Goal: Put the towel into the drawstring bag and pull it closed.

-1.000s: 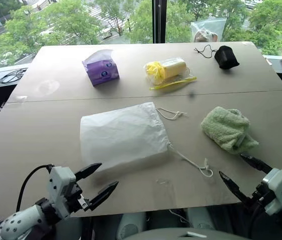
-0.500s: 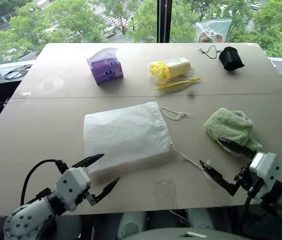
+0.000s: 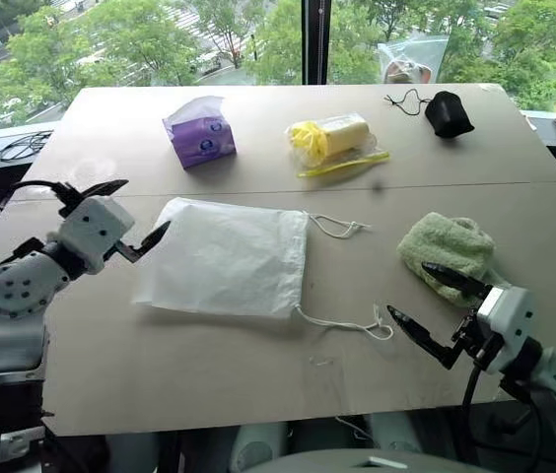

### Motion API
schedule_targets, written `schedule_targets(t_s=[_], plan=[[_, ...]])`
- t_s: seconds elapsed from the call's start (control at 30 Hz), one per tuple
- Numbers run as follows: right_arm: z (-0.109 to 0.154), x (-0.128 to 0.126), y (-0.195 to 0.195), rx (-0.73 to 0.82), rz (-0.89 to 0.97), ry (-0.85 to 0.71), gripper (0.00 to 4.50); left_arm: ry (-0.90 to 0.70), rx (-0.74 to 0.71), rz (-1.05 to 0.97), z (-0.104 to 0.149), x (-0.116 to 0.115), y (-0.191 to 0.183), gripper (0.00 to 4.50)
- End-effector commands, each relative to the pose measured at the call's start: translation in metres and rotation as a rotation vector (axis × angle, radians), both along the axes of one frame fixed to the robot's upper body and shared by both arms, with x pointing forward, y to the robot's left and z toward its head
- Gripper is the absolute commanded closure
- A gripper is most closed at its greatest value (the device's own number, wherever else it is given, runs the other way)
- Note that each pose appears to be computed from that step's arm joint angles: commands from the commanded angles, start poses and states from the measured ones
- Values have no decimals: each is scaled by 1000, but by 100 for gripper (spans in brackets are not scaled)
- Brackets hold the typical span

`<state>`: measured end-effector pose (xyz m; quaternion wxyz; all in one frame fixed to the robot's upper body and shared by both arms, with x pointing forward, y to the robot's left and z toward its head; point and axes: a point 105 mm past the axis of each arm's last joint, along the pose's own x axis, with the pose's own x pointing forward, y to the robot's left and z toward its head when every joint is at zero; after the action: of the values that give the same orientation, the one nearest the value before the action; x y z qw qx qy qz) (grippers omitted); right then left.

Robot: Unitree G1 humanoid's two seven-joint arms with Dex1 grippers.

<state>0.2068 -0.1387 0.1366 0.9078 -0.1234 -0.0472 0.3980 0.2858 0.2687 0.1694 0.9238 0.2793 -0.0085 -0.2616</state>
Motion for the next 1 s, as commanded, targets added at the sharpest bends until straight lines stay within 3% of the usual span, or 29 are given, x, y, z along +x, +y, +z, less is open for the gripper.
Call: schedule_targets(t_s=[0.03, 0.27, 0.47, 0.7, 0.8, 0.93, 0.97, 1.0], plan=[[5, -1, 7, 13, 18, -38, 0, 295, -332, -212, -18, -36, -54, 2], [6, -2, 13, -13, 33, -32, 0, 536, -413, -65, -18, -18, -104, 2], [16, 0, 12, -20, 44, -32, 0, 585, -237, 57, -26, 6, -140, 2], [26, -6, 14, -44, 68, -49, 0, 592, 12, 172, -57, 26, -160, 2], [29, -5, 14, -41, 41, -64, 0, 589, 65, 131, -71, 29, -169, 63], [28, -5, 16, -32, 24, -67, 0, 547, 99, -7, -75, 31, -170, 231], [28, -4, 17, -26, 21, -67, 0, 531, 125, -62, -76, 34, -163, 295], [28, -4, 18, -22, 18, -68, 0, 511, 165, -122, -78, 37, -155, 324]])
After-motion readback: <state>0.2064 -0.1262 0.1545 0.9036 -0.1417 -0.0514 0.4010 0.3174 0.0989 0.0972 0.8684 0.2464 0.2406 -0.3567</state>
